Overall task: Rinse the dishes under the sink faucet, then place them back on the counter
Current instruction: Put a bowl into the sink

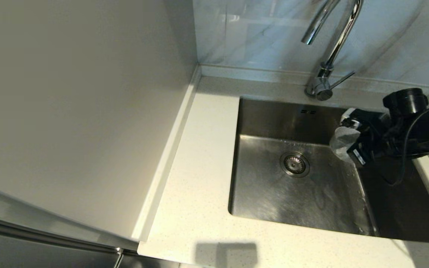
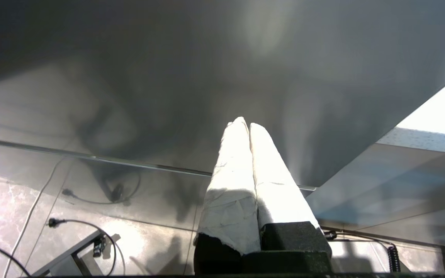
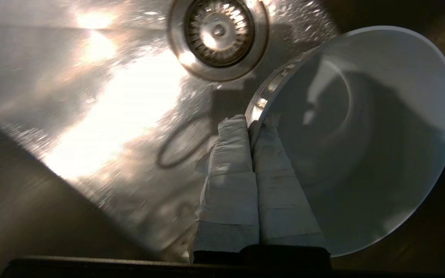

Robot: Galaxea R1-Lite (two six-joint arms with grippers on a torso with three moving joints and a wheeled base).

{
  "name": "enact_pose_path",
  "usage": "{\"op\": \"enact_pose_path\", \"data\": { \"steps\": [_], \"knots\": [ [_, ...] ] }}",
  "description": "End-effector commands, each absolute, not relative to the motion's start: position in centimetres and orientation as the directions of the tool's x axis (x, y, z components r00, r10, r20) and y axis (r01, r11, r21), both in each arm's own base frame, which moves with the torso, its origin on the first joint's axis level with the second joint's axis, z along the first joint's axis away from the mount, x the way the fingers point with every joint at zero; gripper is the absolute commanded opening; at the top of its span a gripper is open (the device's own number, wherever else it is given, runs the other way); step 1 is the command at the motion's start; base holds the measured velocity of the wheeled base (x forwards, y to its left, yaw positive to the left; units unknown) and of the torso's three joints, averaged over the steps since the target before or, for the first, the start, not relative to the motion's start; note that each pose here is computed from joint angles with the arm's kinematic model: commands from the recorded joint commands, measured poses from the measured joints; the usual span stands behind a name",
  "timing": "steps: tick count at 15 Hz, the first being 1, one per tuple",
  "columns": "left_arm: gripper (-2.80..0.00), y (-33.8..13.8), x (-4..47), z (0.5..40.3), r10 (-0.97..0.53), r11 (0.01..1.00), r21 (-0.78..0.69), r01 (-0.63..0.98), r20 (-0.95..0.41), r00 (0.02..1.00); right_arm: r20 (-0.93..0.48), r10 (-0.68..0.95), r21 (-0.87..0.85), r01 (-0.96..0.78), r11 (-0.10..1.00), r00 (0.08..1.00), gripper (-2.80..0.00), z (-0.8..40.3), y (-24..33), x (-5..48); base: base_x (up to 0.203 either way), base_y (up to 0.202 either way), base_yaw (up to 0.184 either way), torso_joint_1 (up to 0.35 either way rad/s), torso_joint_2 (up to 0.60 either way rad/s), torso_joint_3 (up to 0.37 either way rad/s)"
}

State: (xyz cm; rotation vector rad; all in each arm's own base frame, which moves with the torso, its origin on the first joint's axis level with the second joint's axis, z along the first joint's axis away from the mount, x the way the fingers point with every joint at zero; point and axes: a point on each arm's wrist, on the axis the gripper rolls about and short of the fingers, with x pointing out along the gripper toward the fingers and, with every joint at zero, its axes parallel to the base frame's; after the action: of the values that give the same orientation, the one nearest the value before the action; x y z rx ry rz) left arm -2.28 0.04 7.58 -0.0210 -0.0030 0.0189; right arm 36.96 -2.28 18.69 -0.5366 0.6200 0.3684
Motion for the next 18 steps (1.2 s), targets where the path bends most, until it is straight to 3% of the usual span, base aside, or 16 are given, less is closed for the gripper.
{"op": "enact_pose_path", "data": {
  "steps": [1, 10, 16, 17, 18],
  "knots": [
    [-2.80, 0.0, -2.3, 7.6, 0.020, 1.000, -0.022, -0.020, 0.006, 1.000, -0.650, 0.133, -0.374, -0.467, 0.801, 0.748, -2.80, 15.0, -2.3, 39.3, 0.000, 0.000, 0.000, 0.000, 0.00, 0.000],
    [-2.80, 0.0, -2.3, 7.6, 0.020, 1.000, -0.022, -0.020, 0.006, 1.000, -0.594, 0.008, -0.473, -0.357, 0.806, 0.805, -2.80, 7.7, -4.7, 44.0, 0.000, 0.000, 0.000, 0.000, 0.00, 0.000],
    [-2.80, 0.0, -2.3, 7.6, 0.020, 1.000, -0.022, -0.020, 0.006, 1.000, -0.607, -0.045, -0.493, -0.332, 0.804, 0.793, -2.80, 6.6, -4.9, 44.6, 0.000, 0.000, 0.000, 0.000, 0.00, 0.000],
    [-2.80, 0.0, -2.3, 7.6, 0.020, 1.000, -0.021, -0.020, 0.006, 1.000, -0.601, -0.051, -0.498, -0.324, 0.804, 0.797, 0.00, 6.7, -4.9, 44.8, 0.000, 0.000, 0.000, 0.000, 0.00, 0.000],
    [-2.80, 0.0, -2.3, 7.6, 0.020, 1.000, -0.022, -0.020, 0.006, 1.000, -0.595, -0.052, -0.499, -0.319, 0.806, 0.802, 0.00, 6.8, -4.9, 44.9, 0.000, 0.000, 0.000, 0.000, 0.00, 0.000]
  ]
}}
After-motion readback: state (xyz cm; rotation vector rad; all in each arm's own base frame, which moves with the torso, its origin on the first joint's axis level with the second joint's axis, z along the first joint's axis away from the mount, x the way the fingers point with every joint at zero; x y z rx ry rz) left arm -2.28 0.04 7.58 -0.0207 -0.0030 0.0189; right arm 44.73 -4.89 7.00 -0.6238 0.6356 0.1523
